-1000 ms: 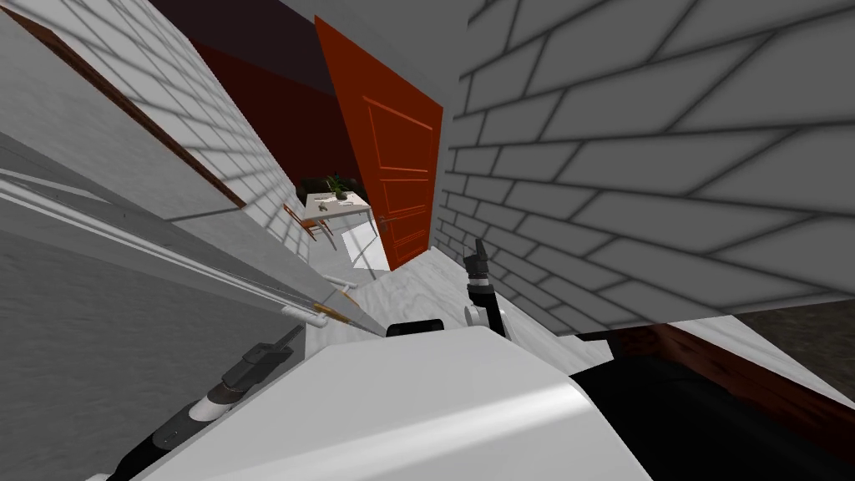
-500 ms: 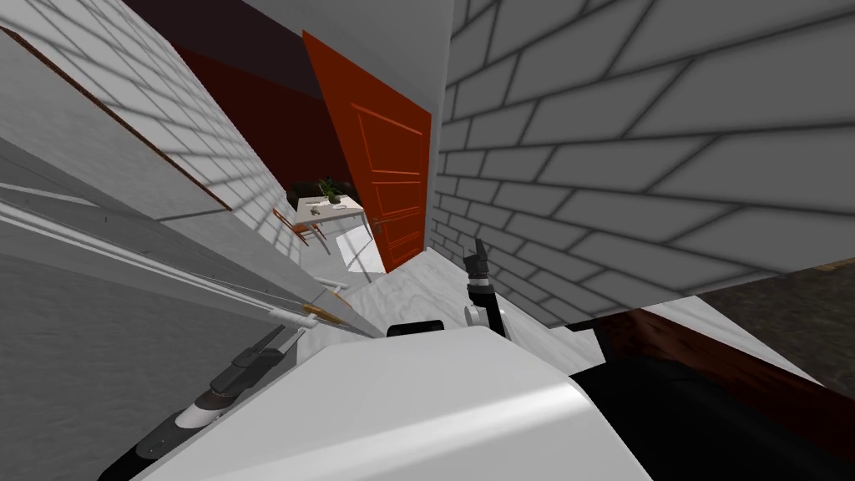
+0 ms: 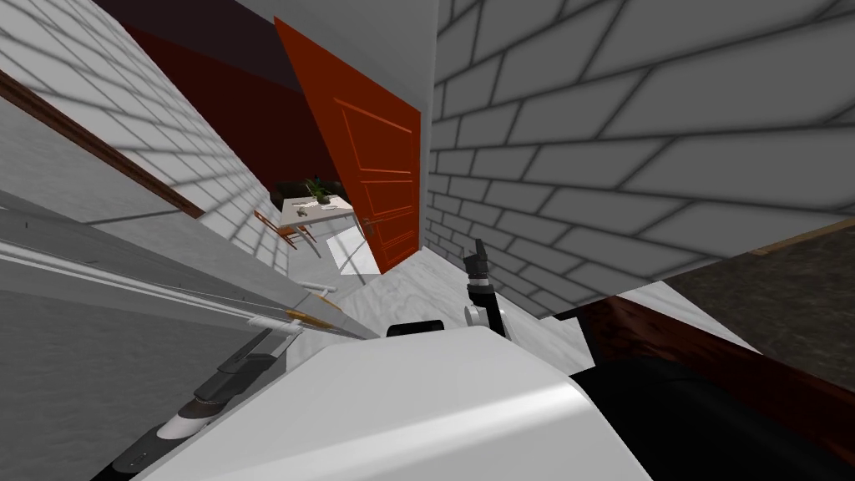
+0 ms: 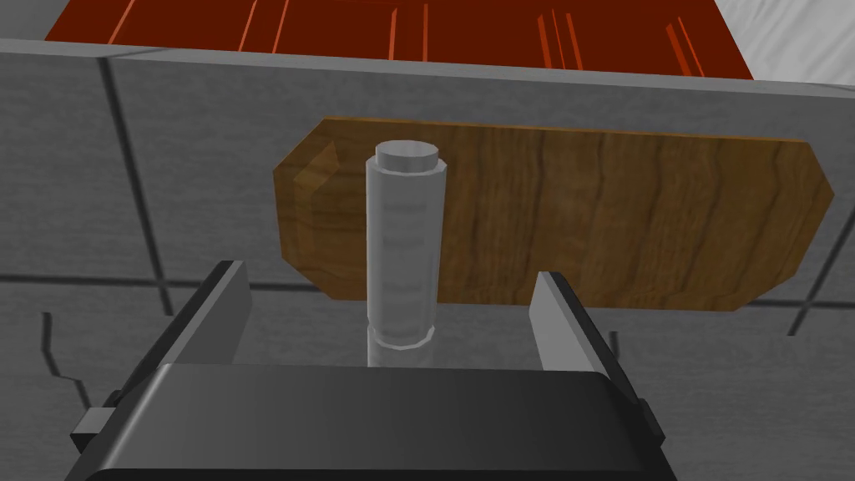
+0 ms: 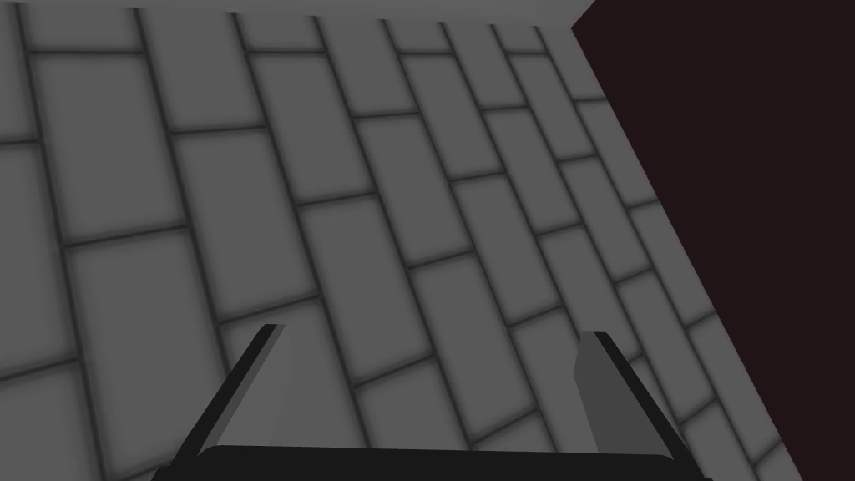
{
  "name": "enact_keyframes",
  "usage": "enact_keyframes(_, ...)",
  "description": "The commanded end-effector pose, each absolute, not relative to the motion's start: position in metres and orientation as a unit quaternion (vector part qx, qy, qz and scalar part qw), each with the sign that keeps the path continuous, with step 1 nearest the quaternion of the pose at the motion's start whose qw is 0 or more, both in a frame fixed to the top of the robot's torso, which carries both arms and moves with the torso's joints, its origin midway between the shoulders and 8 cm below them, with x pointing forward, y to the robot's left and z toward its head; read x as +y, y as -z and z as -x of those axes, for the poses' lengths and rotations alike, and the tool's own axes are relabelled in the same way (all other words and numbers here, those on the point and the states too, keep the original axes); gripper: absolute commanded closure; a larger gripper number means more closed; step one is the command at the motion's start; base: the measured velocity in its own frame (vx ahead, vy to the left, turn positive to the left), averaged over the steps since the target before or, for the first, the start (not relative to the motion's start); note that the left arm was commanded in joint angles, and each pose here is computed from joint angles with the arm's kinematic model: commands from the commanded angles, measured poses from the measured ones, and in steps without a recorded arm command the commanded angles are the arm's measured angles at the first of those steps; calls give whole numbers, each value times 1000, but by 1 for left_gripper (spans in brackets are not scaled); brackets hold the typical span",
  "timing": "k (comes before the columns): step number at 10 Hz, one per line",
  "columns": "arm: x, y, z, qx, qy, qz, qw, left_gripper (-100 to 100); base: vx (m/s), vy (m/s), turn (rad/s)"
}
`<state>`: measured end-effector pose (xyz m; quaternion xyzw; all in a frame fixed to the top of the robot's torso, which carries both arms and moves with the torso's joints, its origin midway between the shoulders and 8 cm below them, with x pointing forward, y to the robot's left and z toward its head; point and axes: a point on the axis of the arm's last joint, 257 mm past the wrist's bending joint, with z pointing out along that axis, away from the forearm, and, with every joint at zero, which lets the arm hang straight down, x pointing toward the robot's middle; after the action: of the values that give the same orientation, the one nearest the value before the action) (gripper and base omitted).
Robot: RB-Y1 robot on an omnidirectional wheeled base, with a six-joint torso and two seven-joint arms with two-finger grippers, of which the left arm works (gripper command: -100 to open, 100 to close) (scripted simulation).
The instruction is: Pull the door open
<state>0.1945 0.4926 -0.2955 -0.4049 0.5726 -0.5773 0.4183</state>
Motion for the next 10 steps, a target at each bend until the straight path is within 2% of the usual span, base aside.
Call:
enact_keyframes(1, 499, 296, -191, 568, 574, 410, 423, -100, -22, -37, -78)
enact_keyframes(10, 522, 296, -173, 549, 561, 434, 443, -100, -28, -17, -57)
